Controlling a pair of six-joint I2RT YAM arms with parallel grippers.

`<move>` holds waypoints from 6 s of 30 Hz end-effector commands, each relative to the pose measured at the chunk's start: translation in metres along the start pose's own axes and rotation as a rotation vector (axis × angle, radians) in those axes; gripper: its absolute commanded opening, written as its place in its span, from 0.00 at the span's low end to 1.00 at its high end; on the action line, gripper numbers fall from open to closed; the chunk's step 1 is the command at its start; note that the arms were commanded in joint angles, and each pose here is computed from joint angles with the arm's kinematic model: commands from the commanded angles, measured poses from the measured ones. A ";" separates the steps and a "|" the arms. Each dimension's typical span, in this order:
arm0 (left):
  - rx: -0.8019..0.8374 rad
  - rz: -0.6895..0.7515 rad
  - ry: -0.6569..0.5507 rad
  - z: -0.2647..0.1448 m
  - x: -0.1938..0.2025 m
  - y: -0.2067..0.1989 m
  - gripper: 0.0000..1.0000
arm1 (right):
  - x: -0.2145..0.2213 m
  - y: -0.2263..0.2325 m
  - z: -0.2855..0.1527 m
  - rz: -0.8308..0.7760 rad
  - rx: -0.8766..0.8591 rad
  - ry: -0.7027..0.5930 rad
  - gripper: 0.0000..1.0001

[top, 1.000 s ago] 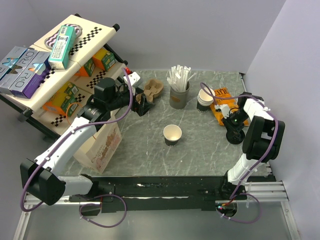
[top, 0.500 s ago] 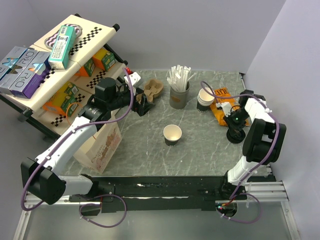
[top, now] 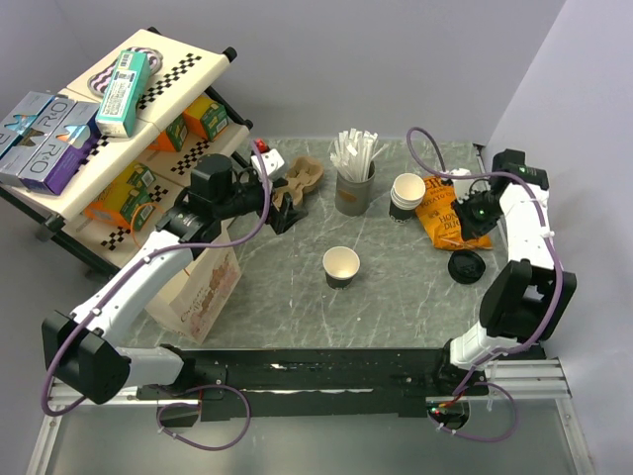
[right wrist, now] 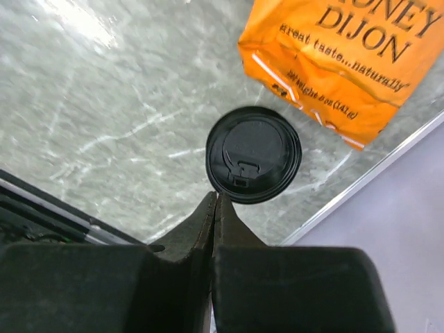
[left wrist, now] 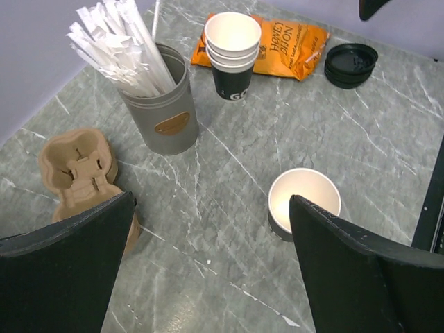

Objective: Pack the takeout coffee

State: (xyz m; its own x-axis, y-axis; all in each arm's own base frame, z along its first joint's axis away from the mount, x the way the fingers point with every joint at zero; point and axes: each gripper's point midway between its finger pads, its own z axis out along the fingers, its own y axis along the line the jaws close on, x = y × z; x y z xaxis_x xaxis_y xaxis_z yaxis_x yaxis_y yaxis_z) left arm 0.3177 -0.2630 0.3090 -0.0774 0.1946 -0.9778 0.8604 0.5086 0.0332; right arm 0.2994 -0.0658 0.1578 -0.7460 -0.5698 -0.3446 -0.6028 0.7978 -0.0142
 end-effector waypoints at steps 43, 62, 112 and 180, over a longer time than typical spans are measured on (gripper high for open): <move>0.042 0.046 -0.025 0.007 -0.014 -0.008 1.00 | 0.059 0.009 0.077 -0.073 -0.170 0.223 0.41; 0.042 0.047 -0.027 0.006 -0.014 -0.008 0.99 | 0.060 0.003 0.077 -0.055 -0.150 0.248 0.22; 0.149 0.122 -0.011 0.012 -0.007 -0.050 0.99 | -0.156 0.265 -0.111 0.076 -1.289 -0.573 0.00; 0.283 0.229 0.091 0.081 0.069 -0.077 0.99 | -0.154 0.248 -0.033 0.308 -1.361 -0.420 0.18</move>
State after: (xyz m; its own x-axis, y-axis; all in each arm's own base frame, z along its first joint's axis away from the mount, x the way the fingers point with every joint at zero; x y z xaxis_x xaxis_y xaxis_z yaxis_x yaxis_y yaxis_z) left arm 0.2947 -0.3539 0.1823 -0.0173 0.4115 -0.9113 0.9662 0.2415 0.0907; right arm 0.2598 0.2106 0.1824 -0.8538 -0.2338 -0.4651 -0.4845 0.0300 0.8743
